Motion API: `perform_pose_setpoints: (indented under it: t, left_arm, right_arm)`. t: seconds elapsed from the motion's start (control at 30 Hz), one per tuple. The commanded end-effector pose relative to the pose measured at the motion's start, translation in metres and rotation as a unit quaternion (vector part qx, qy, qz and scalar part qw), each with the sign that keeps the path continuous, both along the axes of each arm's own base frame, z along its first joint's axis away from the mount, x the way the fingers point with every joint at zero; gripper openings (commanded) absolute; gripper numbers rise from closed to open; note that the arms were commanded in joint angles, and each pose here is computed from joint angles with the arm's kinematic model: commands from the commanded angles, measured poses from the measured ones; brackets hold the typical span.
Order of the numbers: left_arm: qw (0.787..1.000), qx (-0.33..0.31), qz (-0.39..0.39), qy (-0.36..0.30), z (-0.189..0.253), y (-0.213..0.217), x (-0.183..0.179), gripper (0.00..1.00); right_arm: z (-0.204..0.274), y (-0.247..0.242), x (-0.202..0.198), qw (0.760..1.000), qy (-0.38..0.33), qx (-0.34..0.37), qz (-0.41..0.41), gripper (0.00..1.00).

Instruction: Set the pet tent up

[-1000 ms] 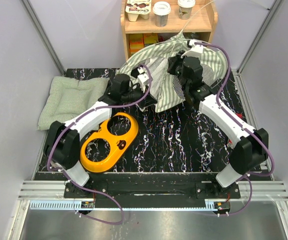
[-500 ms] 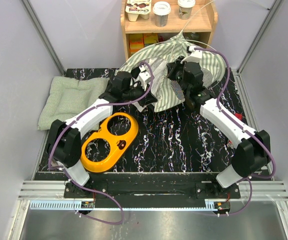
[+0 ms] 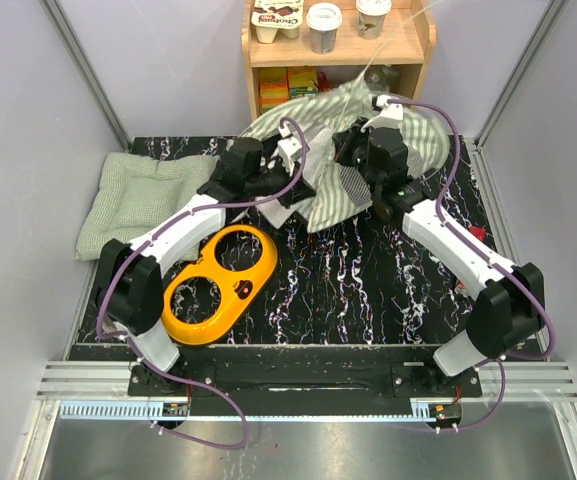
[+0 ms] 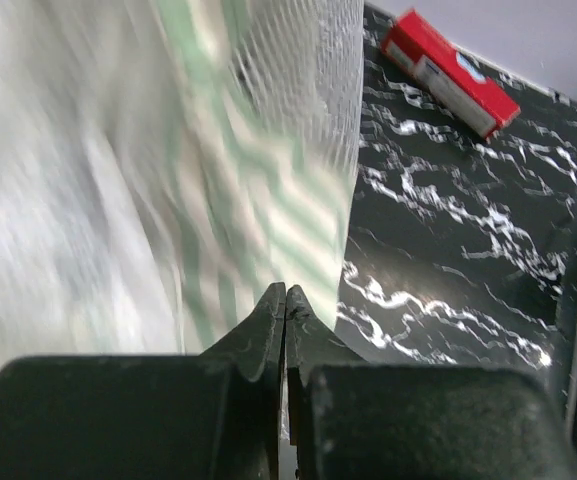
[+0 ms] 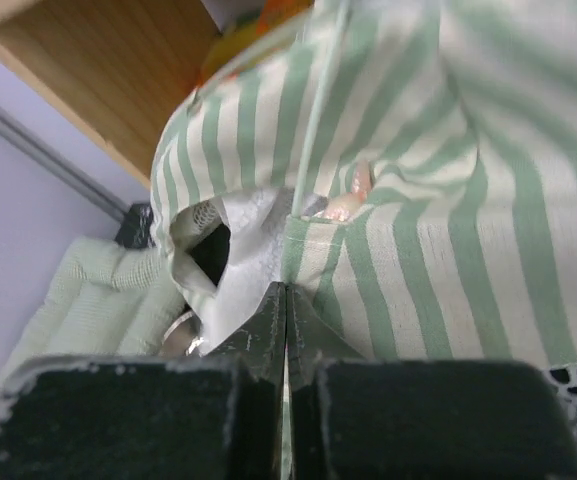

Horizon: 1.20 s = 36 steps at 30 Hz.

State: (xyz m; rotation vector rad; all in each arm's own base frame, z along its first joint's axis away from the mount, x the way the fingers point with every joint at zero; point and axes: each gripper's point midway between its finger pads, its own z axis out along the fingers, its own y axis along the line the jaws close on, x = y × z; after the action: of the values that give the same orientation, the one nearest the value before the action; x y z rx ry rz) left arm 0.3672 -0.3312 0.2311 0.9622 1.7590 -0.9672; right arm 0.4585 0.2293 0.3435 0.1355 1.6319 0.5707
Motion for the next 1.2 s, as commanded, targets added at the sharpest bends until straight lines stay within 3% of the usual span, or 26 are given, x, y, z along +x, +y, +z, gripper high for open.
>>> perform_pose_setpoints:
  t: [0.0, 0.37, 0.43, 0.57, 0.67, 0.83, 0.93, 1.17]
  left_arm:
    - [0.986, -0.069, 0.032, -0.150, 0.094, 0.000, 0.035, 0.00]
    - [0.989, -0.042, 0.044, -0.133, 0.057, 0.014, 0.038, 0.00]
    - [0.990, -0.036, 0.046, -0.128, 0.050, 0.016, 0.039, 0.00]
    - [0.991, -0.029, 0.048, -0.123, 0.043, 0.020, 0.035, 0.14]
    - [0.992, -0.016, 0.046, -0.117, 0.040, 0.028, 0.029, 0.30]
    - [0.993, 0.007, 0.052, -0.104, 0.040, 0.047, 0.019, 0.45]
    - [0.994, 0.020, 0.052, -0.093, 0.036, 0.057, 0.010, 0.50]
    - [0.993, 0.047, 0.056, -0.094, 0.032, 0.080, -0.011, 0.55]
  right_arm:
    - [-0.033, -0.002, -0.013, 0.998, 0.048, -0.035, 0.017, 0.00]
    - [-0.015, -0.007, -0.029, 0.998, 0.031, -0.049, 0.033, 0.00]
    - [-0.012, -0.007, -0.034, 0.997, 0.025, -0.053, 0.042, 0.07]
    - [0.003, -0.010, -0.046, 0.996, 0.015, -0.069, 0.057, 0.23]
    - [0.034, -0.019, -0.051, 0.995, -0.011, -0.089, 0.047, 0.38]
    - [0.074, -0.033, -0.028, 0.992, -0.035, -0.124, 0.007, 0.63]
    - [0.072, -0.039, 0.002, 0.992, -0.020, -0.124, -0.015, 0.67]
    - [0.053, -0.036, 0.047, 0.992, -0.005, -0.120, -0.047, 0.61]
